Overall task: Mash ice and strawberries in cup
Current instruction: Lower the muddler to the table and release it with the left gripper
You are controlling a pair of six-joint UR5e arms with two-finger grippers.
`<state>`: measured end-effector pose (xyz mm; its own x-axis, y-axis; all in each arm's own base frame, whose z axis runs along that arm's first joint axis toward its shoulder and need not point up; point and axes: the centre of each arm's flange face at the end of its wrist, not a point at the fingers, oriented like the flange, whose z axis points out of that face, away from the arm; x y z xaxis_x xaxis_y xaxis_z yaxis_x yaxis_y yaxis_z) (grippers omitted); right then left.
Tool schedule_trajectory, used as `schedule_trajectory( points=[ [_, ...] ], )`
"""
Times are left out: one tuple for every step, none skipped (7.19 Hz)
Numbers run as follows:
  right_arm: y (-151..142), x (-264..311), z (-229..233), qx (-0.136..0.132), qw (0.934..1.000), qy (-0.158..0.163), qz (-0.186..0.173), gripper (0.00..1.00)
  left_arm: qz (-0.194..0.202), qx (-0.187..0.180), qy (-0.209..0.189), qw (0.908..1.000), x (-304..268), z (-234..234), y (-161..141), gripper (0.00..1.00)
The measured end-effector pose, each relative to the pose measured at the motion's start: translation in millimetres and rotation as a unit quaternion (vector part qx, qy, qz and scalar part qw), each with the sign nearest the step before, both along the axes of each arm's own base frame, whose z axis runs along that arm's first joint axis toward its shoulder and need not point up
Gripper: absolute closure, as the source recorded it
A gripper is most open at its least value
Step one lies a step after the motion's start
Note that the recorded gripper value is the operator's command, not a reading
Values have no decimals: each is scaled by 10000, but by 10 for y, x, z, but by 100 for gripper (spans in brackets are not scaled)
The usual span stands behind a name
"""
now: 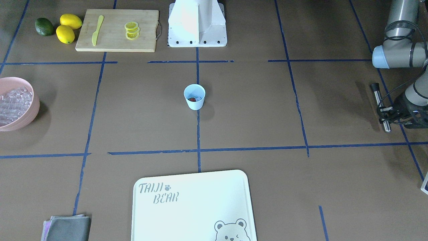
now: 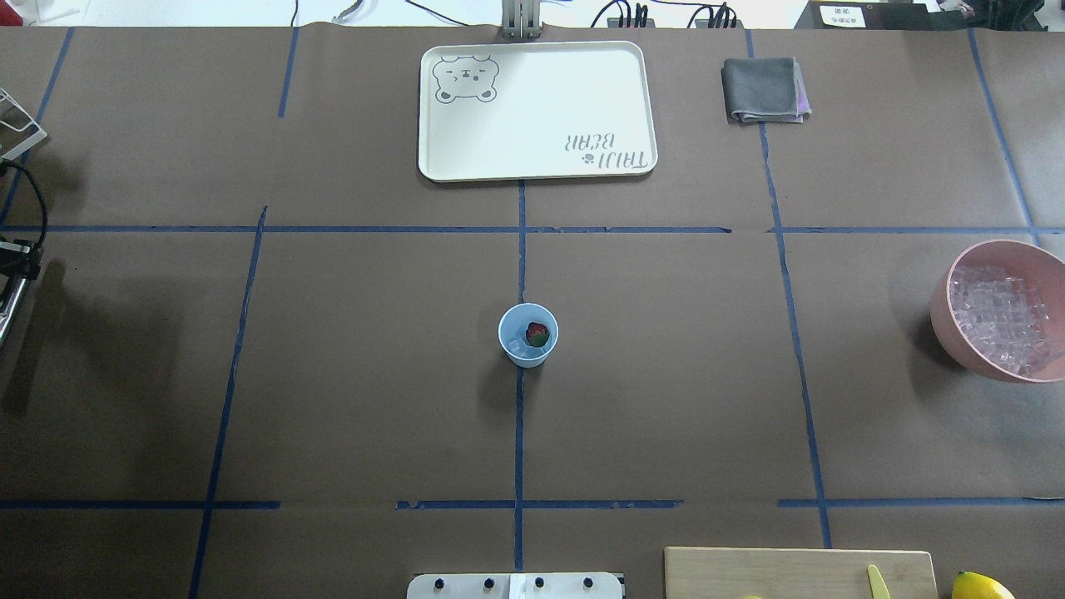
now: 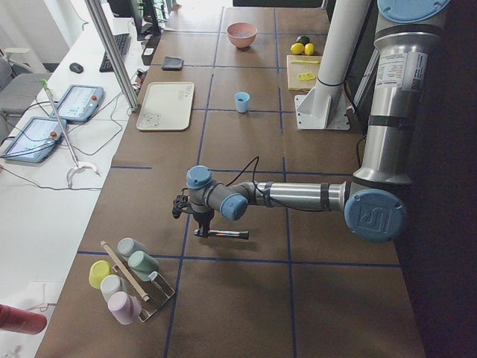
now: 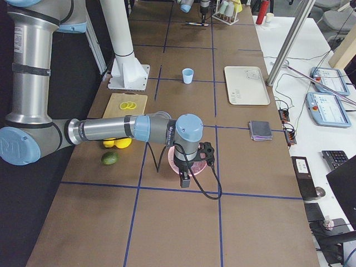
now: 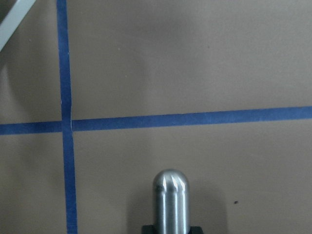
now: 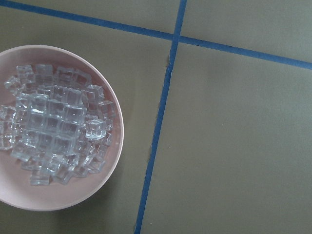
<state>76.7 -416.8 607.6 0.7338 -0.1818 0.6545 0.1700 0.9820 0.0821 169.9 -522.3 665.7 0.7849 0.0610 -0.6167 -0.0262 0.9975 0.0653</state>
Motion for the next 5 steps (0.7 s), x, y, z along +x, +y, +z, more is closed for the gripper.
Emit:
schedule_trajectory(
  points=[
    [0,0,-1,0,10000,0,1,1,42,-14,-6,10000,45,27,18,73],
    [0,0,0,-1,10000,0,1,1,64,-16,-4,10000,66,35,26,1],
    [0,0,1,-4,10000,0,3,1,70,-5,4,10000,71,27,26,0],
    [0,0,1,-4,10000,0,4,1,85,1,40,10000,78,12,28,0],
    [0,0,-2,-5,10000,-1,8,1,142,-33,154,9998,97,-12,41,0]
  ],
)
